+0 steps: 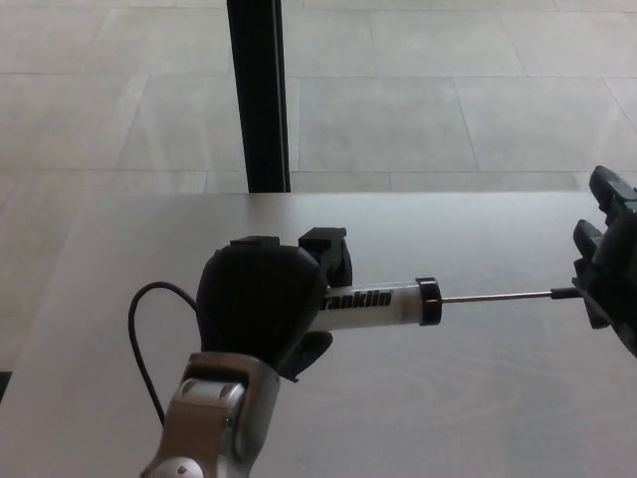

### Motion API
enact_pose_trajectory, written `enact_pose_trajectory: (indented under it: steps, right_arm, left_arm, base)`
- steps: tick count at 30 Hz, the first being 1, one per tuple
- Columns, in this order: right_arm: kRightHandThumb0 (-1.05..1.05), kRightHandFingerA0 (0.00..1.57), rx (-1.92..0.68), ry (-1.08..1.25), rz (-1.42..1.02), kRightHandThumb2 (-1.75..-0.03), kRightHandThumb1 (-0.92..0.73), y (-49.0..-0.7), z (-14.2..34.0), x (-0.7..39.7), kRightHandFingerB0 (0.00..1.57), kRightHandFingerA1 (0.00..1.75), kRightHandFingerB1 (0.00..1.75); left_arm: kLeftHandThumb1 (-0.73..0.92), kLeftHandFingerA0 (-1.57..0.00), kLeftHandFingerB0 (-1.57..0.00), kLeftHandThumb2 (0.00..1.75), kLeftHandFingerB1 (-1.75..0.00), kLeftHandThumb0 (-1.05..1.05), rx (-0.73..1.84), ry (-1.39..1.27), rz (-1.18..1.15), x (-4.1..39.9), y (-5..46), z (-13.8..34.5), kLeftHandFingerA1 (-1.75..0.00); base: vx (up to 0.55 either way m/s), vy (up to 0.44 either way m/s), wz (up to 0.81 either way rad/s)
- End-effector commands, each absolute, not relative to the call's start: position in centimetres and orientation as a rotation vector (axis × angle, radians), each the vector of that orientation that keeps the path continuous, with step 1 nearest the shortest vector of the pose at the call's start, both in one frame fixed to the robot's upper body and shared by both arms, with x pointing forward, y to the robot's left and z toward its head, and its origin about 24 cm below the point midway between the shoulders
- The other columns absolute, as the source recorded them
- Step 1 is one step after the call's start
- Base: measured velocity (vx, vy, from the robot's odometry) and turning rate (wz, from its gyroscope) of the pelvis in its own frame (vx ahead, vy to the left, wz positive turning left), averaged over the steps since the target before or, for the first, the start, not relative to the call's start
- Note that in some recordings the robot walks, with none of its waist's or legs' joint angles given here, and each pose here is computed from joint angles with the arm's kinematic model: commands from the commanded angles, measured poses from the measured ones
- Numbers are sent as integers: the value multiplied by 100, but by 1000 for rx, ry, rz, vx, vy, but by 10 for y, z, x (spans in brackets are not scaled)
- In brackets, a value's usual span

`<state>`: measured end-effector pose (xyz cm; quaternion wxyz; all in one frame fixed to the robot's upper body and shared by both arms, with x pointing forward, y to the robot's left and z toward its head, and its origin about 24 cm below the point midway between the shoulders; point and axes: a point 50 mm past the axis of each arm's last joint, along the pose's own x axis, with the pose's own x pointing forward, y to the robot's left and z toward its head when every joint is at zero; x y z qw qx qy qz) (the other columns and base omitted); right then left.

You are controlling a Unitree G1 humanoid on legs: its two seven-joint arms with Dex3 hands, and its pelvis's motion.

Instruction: The robot uses its left hand to lift the air pump kept on the middle of the desk and use the right hand to compress the handle

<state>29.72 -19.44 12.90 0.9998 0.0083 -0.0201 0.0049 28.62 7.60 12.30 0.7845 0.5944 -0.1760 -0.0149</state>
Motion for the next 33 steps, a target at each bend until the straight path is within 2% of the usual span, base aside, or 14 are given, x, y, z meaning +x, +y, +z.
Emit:
enact_pose_trajectory:
  steps: [1,7,17,18,21,23,24,26,27,28,30,31,32,33]
  right_arm:
    - [-87,0,74,-114,34,-126,-85,-176,143,297,0,18,20]
    - [-87,0,110,-149,45,-128,-89,-161,148,295,0,16,18]
    - [-86,0,153,-126,59,-128,-89,-142,151,291,0,14,16]
    - [-87,0,165,-126,60,-129,-91,-140,149,290,0,13,15]
    - [-91,0,209,-125,59,-131,-92,-127,144,286,0,14,15]
    - [-93,0,237,-121,67,-131,-92,-123,142,284,0,13,13]
    - [-96,0,251,-114,76,-131,-92,-119,140,282,0,10,10]
    - [-98,0,264,-110,85,-131,-92,-114,138,281,0,9,9]
    - [-97,0,271,-109,94,-130,-92,-109,135,280,0,10,10]
    - [-96,0,279,-108,96,-129,-91,-106,134,279,0,11,12]
    - [-92,0,280,-109,98,-128,-88,-101,133,278,0,14,15]
    - [-92,0,279,-110,94,-128,-88,-102,133,278,0,14,15]
    - [-90,0,276,-111,95,-128,-88,-100,132,278,0,16,17]
    - [-89,0,272,-108,97,-128,-87,-99,132,278,0,16,18]
  left_arm:
    - [57,-91,-65,106,-160,-7,1265,-412,-26,285,70,124,-175]
    - [52,-92,-68,116,-164,-7,1255,-408,-33,286,66,120,-175]
    - [53,-91,-71,108,-148,-5,1255,-395,-43,287,65,119,-175]
    - [50,-93,-76,112,-135,-5,1265,-420,-37,288,64,120,-175]
    - [54,-89,-70,107,-146,-6,1273,-416,-41,289,63,123,-175]
    - [55,-90,-75,105,-132,-6,1277,-421,-37,289,62,123,-175]
    - [59,-96,-79,104,-94,-6,1272,-413,-43,290,61,123,-160]
    - [62,-97,-79,100,-89,-7,1272,-408,-49,290,60,124,-163]
    - [59,-98,-81,104,-83,-11,1280,-407,-44,291,60,125,-149]
    - [60,-95,-80,102,-97,-8,1291,-410,-41,291,60,126,-161]
    - [55,-116,-80,111,-92,-14,1311,-399,-45,292,60,128,-129]
    - [55,-116,-80,111,-92,-14,1311,-398,-48,292,59,127,-129]
    - [60,-92,-78,101,-104,-9,1309,-399,-48,293,60,128,-161]
    - [61,-93,-80,101,-94,-13,1315,-404,-47,293,60,128,-150]
  base:
    - [0,0,0]
    - [0,0,0]
    - [0,0,0]
    - [0,0,0]
    - [0,0,0]
    - [0,0,0]
    - [0,0,0]
    - [0,0,0]
    - [0,0,0]
    - [0,0,0]
    - [0,0,0]
    - [0,0,0]
    - [0,0,0]
    - [0,0,0]
